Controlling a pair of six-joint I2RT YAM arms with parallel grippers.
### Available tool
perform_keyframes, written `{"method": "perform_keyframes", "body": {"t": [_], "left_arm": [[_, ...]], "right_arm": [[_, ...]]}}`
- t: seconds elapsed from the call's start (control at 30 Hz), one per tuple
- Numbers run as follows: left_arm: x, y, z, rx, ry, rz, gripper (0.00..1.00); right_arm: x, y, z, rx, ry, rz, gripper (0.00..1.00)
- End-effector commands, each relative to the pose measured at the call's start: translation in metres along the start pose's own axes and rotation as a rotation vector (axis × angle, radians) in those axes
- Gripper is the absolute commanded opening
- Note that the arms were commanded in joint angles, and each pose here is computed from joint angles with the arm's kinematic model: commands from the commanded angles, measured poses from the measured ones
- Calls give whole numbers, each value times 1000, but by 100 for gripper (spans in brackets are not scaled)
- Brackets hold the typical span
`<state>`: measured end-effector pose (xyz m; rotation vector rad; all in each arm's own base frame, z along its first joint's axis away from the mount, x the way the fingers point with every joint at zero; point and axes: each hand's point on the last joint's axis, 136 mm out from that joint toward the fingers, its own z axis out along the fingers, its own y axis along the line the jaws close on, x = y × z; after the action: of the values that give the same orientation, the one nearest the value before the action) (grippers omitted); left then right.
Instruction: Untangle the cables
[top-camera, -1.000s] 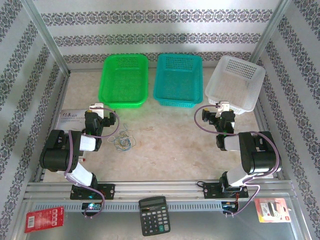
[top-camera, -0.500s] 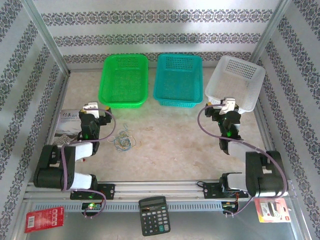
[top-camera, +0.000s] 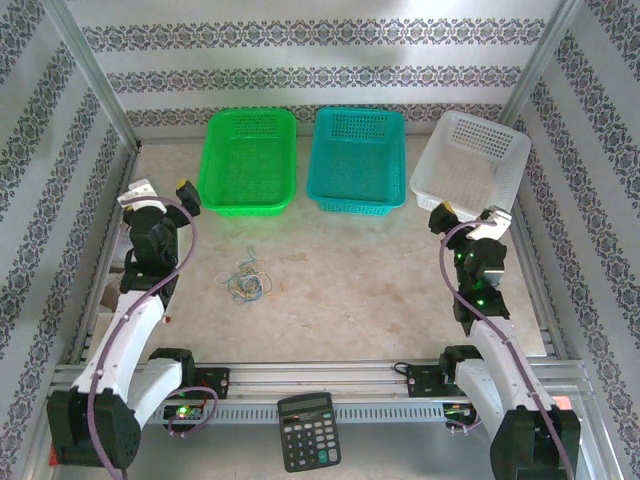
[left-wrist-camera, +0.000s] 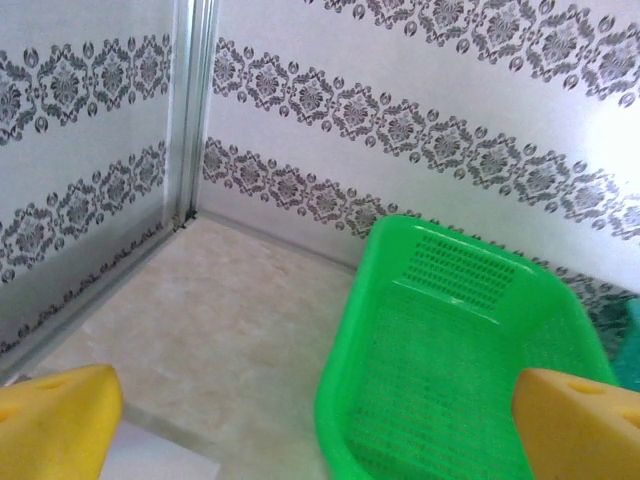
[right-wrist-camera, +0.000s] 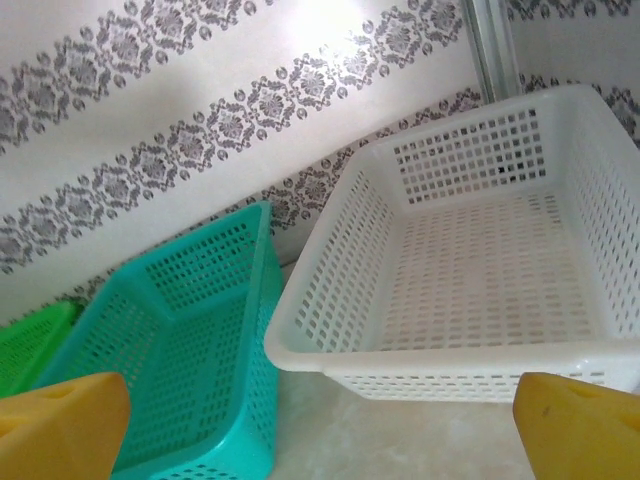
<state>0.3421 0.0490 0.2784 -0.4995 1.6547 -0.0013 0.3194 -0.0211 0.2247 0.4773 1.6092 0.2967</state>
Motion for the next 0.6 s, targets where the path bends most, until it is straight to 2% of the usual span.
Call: {"method": "perform_keyframes", "body": {"t": [0.0, 0.1, 0.17, 0.33, 0.57], "left_arm": [[41, 5, -16, -14, 218, -92, 100], [53, -4, -27, 36, 319, -131, 100], [66, -11, -32, 73, 390, -166, 100], [96, -26, -44, 156, 524, -260, 100], [125, -27, -52, 166, 634, -301, 100]], "right_arm": [[24, 20, -4, -117, 154, 158, 98], [38, 58, -7, -274, 284, 198, 98], [55, 77, -11, -318, 372, 190, 97], [117, 134, -36, -398, 613, 14, 97], [184, 180, -62, -427, 771, -249, 98]]}}
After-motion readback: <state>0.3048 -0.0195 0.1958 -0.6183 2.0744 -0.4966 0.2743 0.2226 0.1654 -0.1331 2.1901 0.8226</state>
